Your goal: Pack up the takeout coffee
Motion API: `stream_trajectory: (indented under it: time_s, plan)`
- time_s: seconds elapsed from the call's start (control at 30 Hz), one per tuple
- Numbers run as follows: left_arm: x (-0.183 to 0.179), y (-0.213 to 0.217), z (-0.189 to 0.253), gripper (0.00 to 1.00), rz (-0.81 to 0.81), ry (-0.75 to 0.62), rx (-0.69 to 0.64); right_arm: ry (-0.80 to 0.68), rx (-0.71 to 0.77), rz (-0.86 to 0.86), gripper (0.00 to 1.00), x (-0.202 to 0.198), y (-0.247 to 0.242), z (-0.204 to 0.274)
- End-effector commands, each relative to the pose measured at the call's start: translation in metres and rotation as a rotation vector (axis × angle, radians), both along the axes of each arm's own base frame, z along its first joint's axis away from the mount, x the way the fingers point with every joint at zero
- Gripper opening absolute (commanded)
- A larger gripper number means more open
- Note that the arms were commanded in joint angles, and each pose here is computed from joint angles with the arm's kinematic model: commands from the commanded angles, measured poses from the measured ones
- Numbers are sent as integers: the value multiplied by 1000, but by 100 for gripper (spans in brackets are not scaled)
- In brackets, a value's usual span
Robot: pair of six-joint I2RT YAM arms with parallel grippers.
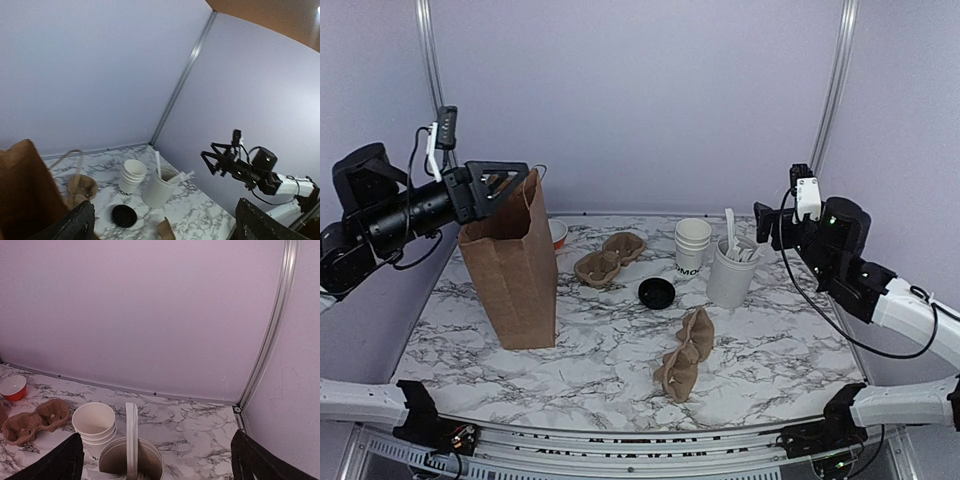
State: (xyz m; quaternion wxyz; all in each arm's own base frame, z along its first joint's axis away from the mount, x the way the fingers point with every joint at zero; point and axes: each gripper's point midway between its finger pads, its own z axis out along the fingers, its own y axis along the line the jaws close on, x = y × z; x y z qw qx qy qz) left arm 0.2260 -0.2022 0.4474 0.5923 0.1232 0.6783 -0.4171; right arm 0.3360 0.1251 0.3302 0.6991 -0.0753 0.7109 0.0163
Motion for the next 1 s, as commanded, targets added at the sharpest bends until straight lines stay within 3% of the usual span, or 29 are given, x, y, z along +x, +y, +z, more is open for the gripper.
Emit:
stream_trajectory:
  time_s: [0.0,0.17,0.3,0.43,0.6,0.83,0.97]
  plan:
    - [-7,-75,7,99,-23,-96,171,71,40,-71,100,5,-7,7]
    - [-14,-162,-18,99,-164,-55,242,111,83,-189,100,1,-29,6]
    - [-14,-202,-50,99,-255,29,184,99,107,-156,100,-13,-32,7]
    - [-2,-206,-80,99,-208,119,59,64,181,-167,100,-33,-48,-1]
    - [28,-169,-146,99,-5,308,7,103,245,-188,100,-46,-59,-15]
    - [30,-202,-231,99,-64,488,263,352,295,-111,100,-50,-35,-76]
    - [25,-205,-275,99,-79,569,305,521,335,-48,100,-59,-13,-114]
